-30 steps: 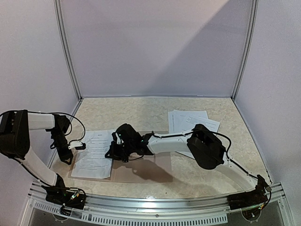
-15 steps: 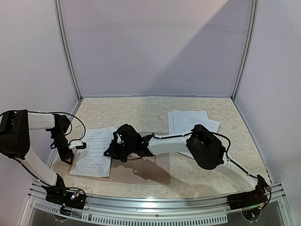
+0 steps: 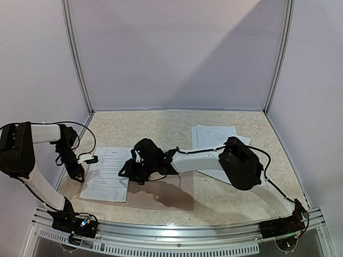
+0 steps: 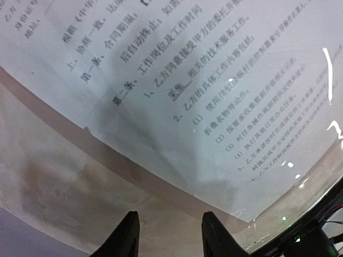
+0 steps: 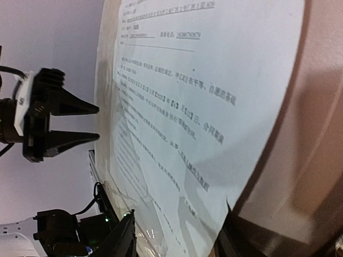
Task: Put the files into the folder
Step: Insert the folder to form pockets on the folder.
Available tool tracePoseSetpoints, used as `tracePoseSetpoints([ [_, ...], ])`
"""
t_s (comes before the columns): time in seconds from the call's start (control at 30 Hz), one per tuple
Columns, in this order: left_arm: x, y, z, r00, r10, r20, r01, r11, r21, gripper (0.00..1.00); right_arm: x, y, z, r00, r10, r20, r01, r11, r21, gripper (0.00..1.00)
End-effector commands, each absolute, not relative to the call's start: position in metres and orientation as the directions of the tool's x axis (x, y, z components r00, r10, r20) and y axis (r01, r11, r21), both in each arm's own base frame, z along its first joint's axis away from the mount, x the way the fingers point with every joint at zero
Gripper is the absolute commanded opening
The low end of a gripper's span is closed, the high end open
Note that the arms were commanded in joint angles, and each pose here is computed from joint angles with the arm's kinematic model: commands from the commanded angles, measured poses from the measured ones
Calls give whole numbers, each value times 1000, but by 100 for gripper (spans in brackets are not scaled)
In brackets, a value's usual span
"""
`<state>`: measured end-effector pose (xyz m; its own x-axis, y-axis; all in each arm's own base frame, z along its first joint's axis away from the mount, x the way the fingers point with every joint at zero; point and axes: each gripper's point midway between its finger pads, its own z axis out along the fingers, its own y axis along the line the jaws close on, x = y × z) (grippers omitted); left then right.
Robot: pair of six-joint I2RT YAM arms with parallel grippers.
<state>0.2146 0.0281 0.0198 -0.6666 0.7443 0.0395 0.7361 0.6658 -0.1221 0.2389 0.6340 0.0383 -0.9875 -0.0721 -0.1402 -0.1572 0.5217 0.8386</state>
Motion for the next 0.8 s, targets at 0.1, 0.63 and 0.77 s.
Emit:
tracePoseSetpoints([
  [0.1, 220, 14, 47, -704, 709, -42, 704, 688, -178, 42, 225, 611, 77, -962, -183, -204, -272, 556, 785, 49],
  [0.63, 294, 83, 13, -823, 561, 91, 568, 807, 162, 45, 288, 524, 76, -862, -206, -462, -386, 858, 338, 72],
  [0.77, 289, 82, 0, -804, 577, 144, 595, 789, 157, 45, 288, 538, 60, -851, -223, -475, -407, 852, 329, 82],
])
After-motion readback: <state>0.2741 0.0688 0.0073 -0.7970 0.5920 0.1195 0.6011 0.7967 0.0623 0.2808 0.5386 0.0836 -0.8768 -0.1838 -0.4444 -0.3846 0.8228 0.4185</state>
